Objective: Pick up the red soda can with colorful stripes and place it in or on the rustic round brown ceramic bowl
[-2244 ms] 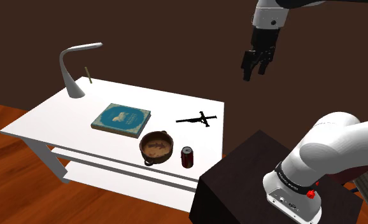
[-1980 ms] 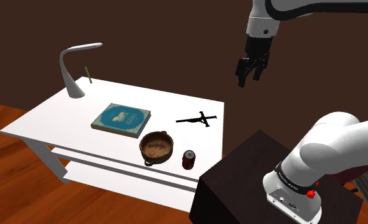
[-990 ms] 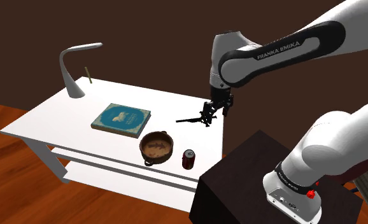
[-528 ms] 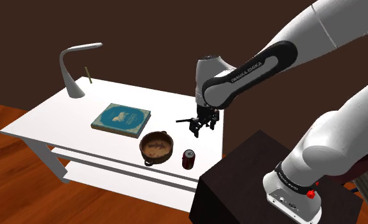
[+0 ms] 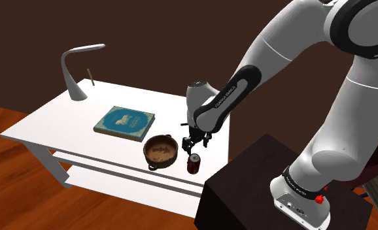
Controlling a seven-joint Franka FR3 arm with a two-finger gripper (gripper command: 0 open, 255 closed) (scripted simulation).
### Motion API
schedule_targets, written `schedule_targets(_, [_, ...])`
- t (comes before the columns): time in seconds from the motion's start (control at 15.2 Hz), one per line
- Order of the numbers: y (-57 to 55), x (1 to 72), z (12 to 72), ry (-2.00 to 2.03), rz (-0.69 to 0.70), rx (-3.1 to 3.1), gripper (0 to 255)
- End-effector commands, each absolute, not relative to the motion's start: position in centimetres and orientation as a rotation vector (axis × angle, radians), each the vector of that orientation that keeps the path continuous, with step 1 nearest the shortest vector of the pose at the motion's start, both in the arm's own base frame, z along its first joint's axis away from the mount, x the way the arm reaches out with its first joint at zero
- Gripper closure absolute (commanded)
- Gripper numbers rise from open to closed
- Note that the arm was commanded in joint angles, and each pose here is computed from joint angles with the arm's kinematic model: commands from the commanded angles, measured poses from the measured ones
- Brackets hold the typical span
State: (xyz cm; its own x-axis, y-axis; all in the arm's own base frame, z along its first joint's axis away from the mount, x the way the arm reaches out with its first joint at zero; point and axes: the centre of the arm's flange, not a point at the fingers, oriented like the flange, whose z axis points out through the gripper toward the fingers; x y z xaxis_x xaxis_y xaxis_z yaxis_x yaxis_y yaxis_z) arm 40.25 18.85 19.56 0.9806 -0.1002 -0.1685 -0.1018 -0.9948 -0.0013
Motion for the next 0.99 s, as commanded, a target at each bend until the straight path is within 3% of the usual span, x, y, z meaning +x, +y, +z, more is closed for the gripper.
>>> schedule_targets(0.0, [19.8,40.9,17.0,0.167,0.268,-3.114,0])
schedule_targets(0.92, [20.4,40.4,12.1,0.17,0.27,-3.113,0])
